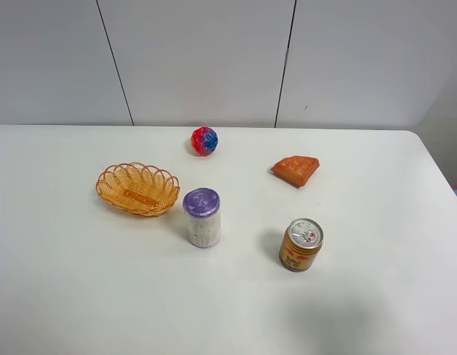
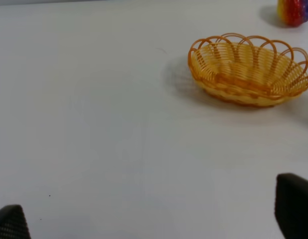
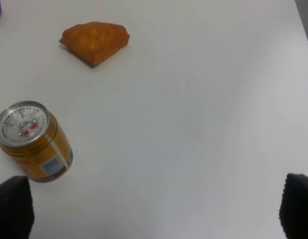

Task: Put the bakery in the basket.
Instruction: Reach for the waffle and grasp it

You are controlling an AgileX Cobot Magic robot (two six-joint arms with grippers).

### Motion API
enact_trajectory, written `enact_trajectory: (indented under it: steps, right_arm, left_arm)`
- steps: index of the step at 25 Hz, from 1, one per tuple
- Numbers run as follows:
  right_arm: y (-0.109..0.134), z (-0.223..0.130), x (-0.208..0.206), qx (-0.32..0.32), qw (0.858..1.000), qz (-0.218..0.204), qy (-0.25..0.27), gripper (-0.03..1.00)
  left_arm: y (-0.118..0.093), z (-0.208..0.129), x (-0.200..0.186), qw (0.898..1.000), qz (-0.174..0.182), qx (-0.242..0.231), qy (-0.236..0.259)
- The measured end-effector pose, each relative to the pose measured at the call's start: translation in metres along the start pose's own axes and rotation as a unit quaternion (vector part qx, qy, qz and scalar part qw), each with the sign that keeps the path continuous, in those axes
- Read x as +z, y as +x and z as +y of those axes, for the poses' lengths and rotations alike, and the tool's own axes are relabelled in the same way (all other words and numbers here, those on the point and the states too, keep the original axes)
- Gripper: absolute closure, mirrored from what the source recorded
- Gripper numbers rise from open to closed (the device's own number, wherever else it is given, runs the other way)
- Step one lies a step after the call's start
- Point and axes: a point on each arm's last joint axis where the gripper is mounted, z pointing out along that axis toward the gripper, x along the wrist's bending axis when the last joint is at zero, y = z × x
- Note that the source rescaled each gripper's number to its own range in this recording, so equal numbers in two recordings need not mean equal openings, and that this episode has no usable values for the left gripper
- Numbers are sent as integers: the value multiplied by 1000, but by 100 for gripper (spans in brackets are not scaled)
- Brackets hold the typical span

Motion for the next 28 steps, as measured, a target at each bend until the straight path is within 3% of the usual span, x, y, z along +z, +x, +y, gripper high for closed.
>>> enact_trajectory:
  steps: [21,24,28]
  right_arm:
    - [1,1,2,1,1000,5,9,-3]
    - [1,14,16,5,999,6,53,-3]
    - [2,62,48,-4,998,10,59,-3]
  left_arm:
    - [0,0,0,1000,0,0,0]
    - [0,0,0,1000,0,0,0]
    - [0,0,0,1000,0,0,0]
